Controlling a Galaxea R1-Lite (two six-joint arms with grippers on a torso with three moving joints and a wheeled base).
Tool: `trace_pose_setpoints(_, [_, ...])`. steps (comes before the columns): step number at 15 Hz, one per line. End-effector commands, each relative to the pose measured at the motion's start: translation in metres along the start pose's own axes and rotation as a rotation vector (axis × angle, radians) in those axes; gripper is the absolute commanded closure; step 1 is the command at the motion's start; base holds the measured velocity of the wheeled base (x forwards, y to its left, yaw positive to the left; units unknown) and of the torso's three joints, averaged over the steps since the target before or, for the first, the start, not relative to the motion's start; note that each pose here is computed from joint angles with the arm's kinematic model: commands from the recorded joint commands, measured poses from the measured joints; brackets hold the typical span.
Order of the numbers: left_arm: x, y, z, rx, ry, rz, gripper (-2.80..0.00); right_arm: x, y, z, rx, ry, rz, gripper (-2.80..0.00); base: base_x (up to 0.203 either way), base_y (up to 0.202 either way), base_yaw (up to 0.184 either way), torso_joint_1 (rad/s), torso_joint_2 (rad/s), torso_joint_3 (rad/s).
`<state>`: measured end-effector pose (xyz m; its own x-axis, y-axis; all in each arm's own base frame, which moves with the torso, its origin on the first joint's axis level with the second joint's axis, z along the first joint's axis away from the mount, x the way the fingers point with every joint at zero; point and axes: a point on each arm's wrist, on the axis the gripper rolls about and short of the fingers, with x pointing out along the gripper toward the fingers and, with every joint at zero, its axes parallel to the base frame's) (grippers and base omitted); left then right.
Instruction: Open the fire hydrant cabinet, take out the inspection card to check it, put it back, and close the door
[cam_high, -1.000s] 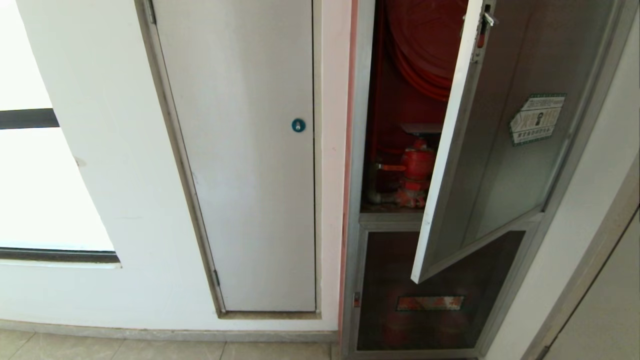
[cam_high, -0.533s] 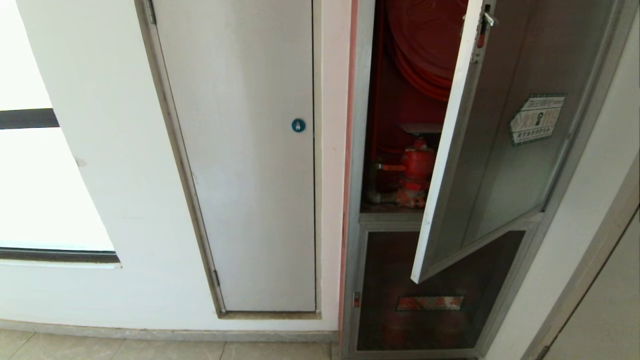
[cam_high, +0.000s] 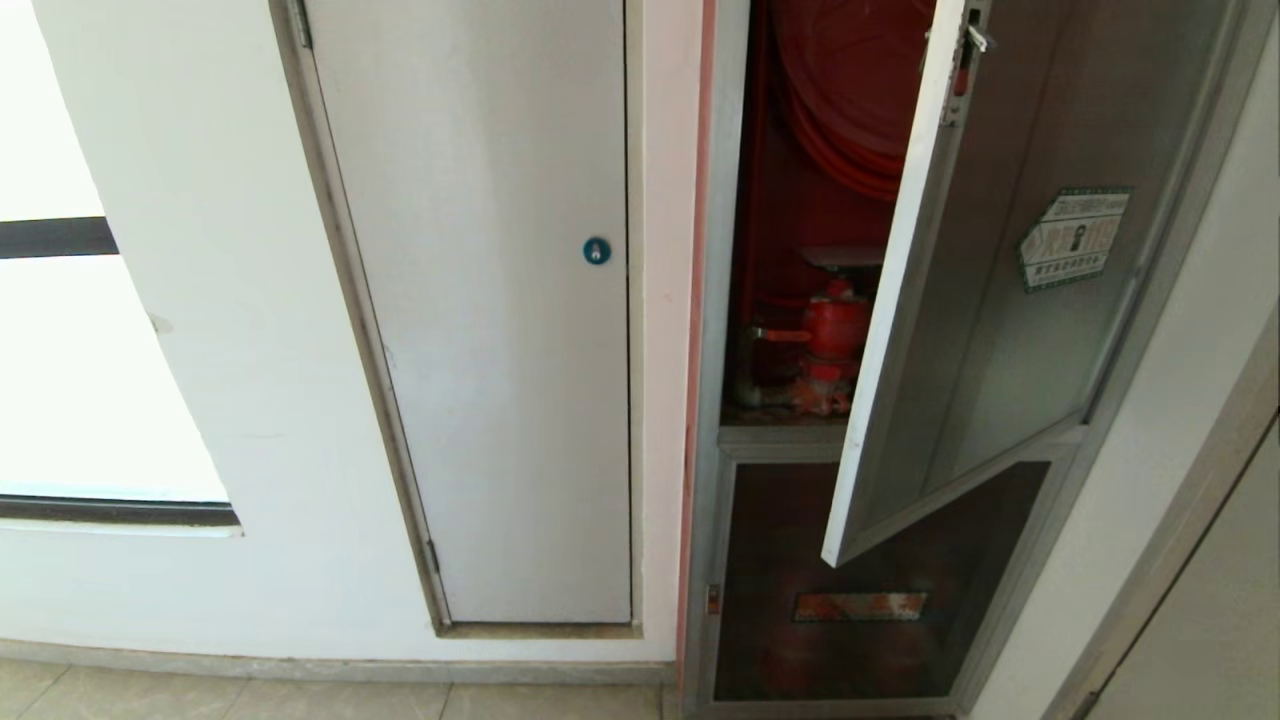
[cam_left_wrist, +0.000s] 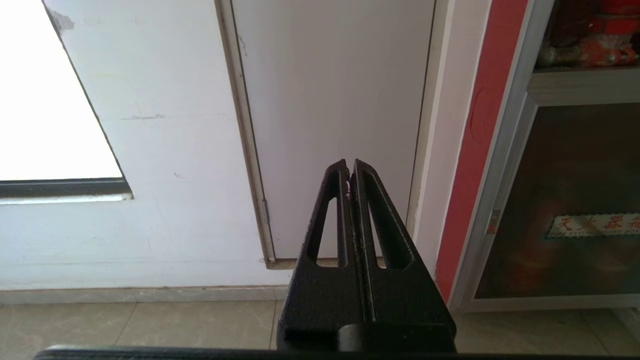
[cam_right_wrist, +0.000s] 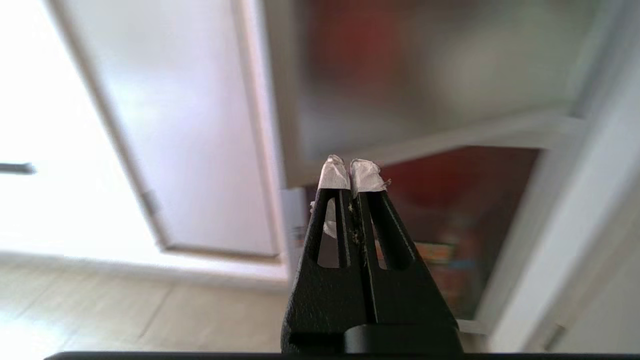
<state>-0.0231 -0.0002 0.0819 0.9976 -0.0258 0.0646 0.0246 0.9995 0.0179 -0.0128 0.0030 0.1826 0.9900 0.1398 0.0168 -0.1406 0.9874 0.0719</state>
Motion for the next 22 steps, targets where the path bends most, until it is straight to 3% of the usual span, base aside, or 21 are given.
trace_pose_setpoints(1, [0.002, 0.000, -0.006, 0.000, 0.023, -0.001, 0.00, 0.046, -0.002, 0.033, 0.027, 0.147, 0.073, 0.00, 0.000, 0.000, 0.000, 0.000, 0.00, 0.000])
trace_pose_setpoints(4, [0.002, 0.000, -0.006, 0.000, 0.023, -0.001, 0.00, 0.111, -0.004, 0.066, 0.058, 0.257, 0.175, 0.00, 0.000, 0.000, 0.000, 0.000, 0.00, 0.000])
trace_pose_setpoints(7, [0.002, 0.000, -0.006, 0.000, 0.023, -0.001, 0.00, 0.180, 0.007, 0.091, 0.088, 0.297, 0.268, 0.00, 0.000, 0.000, 0.000, 0.000, 0.00, 0.000])
trace_pose_setpoints(10, [0.001, 0.000, -0.006, 0.000, 0.022, -0.001, 0.00, 0.224, 0.053, 0.094, 0.075, 0.302, 0.365, 0.00, 0.000, 0.000, 0.000, 0.000, 0.00, 0.000])
trace_pose_setpoints(12, [0.002, 0.000, -0.006, 0.000, 0.023, -0.001, 0.00, 0.244, 0.087, 0.090, 0.055, 0.268, 0.350, 0.00, 0.000, 0.000, 0.000, 0.000, 0.00, 0.000])
trace_pose_setpoints(14, [0.002, 0.000, -0.006, 0.000, 0.023, -0.001, 0.00, 0.261, 0.114, 0.087, 0.049, 0.206, 0.304, 0.00, 0.000, 0.000, 0.000, 0.000, 0.00, 0.000])
trace_pose_setpoints(19, [0.002, 0.000, -0.006, 0.000, 0.023, -0.001, 0.00, 0.314, 0.171, 0.060, 0.037, 0.001, 0.024, 0.00, 0.000, 0.000, 0.000, 0.000, 0.00, 0.000])
trace_pose_setpoints(22, [0.002, 0.000, -0.006, 0.000, 0.023, -0.001, 0.00, 0.348, 0.202, 0.041, 0.008, -0.190, -0.135, 0.00, 0.000, 0.000, 0.000, 0.000, 0.00, 0.000])
